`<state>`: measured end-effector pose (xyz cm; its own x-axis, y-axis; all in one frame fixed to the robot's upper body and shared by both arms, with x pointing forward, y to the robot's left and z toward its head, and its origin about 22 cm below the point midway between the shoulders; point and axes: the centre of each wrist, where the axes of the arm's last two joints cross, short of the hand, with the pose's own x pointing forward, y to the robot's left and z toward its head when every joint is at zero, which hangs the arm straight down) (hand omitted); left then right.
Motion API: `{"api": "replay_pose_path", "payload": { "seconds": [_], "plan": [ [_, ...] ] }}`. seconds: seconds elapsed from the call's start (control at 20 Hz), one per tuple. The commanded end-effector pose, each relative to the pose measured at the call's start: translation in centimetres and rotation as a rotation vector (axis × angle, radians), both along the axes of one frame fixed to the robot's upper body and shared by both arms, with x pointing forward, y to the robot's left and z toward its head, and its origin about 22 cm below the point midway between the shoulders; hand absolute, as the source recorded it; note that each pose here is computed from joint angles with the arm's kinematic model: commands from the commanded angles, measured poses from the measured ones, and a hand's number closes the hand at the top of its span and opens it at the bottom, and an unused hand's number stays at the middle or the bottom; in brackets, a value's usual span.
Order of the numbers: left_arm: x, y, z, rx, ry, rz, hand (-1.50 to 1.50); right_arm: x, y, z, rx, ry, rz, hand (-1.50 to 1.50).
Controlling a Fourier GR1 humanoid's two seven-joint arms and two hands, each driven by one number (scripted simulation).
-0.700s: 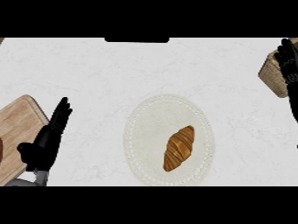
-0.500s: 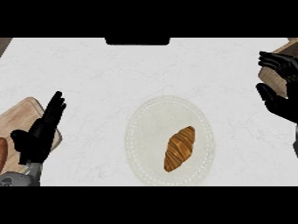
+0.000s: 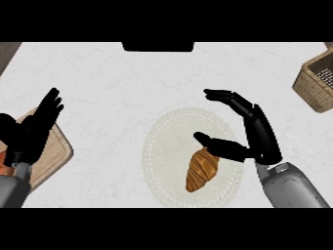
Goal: Pick the croissant from the placemat and place it in the basket
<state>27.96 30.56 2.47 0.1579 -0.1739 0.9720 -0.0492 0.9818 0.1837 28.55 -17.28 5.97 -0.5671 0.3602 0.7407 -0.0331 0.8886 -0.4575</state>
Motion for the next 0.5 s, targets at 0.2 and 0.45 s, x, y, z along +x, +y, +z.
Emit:
{"api": "replay_pose_path", "payload": {
  "seconds": [0.2,0.45],
  "plan": [
    [1.6,1.6,0.9,-0.007,0.037,0.024,0.0,-2.1,12.8,2.7,-0.043,0.083,-0.131,-1.5],
    [0.7,0.9,0.5,-0.013,0.049,0.027,0.0,0.2,10.8,6.2,-0.339,0.301,-0.274,-1.5]
  ]
}}
